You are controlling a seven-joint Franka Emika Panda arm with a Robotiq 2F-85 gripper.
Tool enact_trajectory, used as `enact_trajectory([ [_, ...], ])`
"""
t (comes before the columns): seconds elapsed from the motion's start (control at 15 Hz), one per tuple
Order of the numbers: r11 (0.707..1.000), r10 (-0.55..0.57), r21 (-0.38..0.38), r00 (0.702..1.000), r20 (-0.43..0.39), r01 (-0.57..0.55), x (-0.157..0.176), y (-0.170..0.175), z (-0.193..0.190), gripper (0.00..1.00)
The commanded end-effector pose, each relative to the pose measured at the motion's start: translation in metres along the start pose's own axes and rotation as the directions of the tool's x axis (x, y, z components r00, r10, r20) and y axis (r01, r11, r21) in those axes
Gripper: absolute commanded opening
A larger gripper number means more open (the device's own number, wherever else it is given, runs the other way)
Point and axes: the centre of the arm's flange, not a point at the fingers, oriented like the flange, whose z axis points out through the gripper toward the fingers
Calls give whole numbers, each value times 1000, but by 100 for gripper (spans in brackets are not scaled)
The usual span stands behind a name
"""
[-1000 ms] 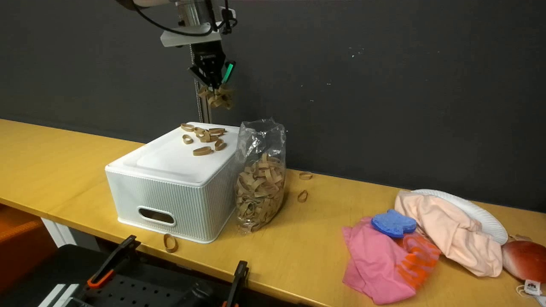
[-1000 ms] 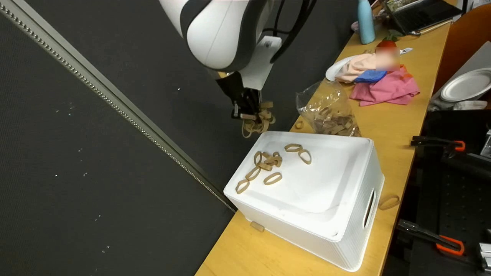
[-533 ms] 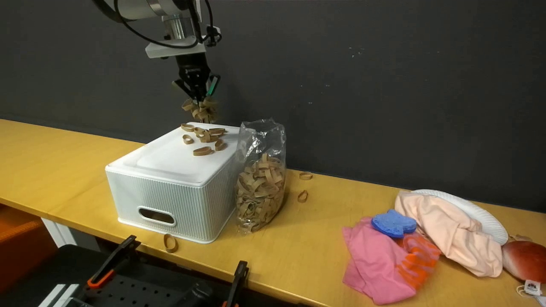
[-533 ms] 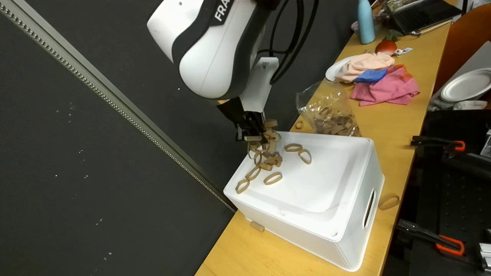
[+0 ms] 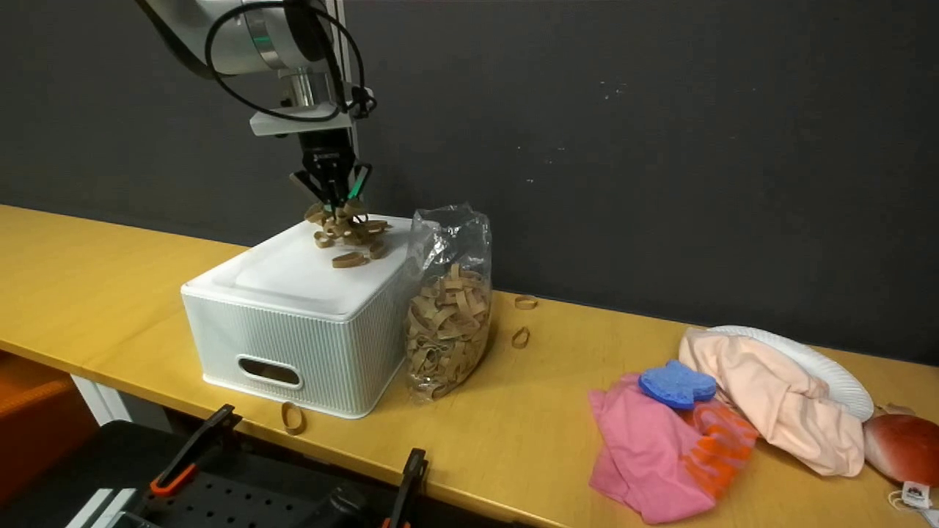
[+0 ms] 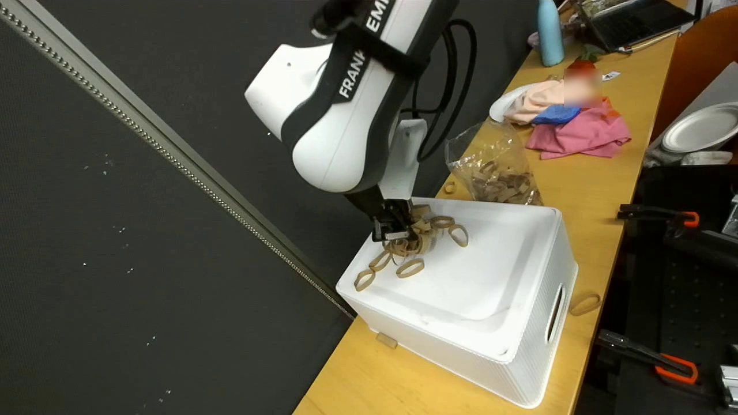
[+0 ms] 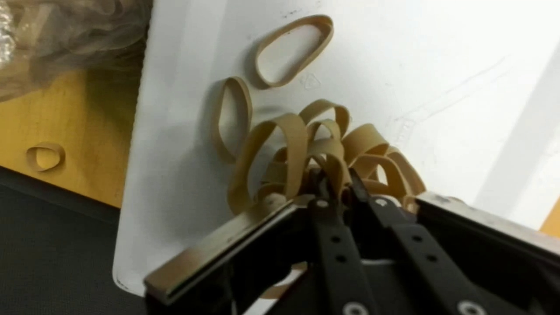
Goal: Take the rubber bands out of the plastic bag
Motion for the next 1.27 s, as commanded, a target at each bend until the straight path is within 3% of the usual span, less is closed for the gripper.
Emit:
enact_trajectory([
  [0.0,1000,-26,-13,1000,-5,26,1,-5,-4,43],
  [0.53,999,-23,-39,998,-53,21,-5,-1,-31,99],
  [1.2,998,0,-66,998,-68,-5,-7,11,-46,100],
])
